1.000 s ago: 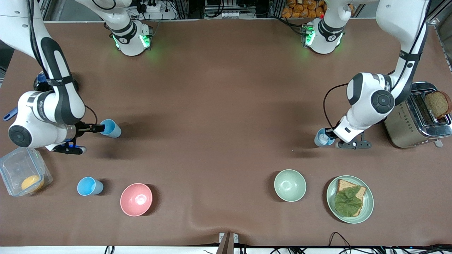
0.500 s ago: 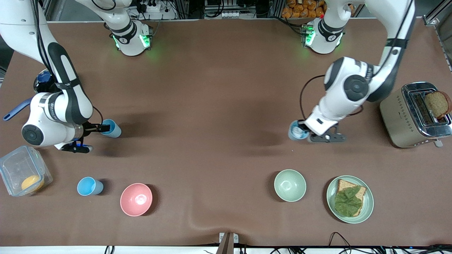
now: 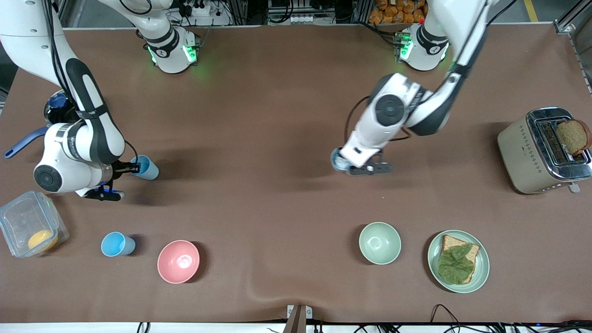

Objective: Stack blue cups with both arms
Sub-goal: 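Carry the tissue cup with the left gripper toward the table middle, then set the tissue cup down with the left gripper while the right gripper approaches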

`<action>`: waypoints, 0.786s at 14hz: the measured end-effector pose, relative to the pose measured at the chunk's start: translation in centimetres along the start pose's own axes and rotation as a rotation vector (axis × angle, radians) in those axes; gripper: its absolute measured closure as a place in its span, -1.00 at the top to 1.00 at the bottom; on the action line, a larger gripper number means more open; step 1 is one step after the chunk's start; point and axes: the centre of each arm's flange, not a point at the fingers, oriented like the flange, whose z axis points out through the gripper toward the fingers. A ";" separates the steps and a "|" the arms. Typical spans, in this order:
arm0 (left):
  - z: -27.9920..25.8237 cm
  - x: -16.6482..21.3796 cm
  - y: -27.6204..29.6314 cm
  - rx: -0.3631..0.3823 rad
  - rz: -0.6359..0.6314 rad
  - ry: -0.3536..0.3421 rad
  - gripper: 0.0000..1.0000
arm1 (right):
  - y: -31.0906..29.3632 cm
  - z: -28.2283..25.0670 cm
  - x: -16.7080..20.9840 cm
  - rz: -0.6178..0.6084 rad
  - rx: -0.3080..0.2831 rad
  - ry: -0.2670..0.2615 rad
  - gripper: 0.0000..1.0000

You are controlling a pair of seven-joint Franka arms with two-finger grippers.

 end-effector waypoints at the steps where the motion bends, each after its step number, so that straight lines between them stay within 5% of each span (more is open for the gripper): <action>1: 0.8 -0.7 1.7 -0.004 -0.011 -0.007 -0.94 | -0.1 -0.3 0.1 -0.002 0.000 0.006 -0.86; 8: 5.4 -3.2 9.4 -0.089 -0.066 0.015 -0.94 | -3.7 -8.1 -2.1 -0.073 -0.021 0.095 -0.89; 11: 6.1 -4.0 11.0 -0.139 -0.071 0.044 -0.94 | -7.6 -12.4 -4.4 -0.127 -0.041 0.080 -0.89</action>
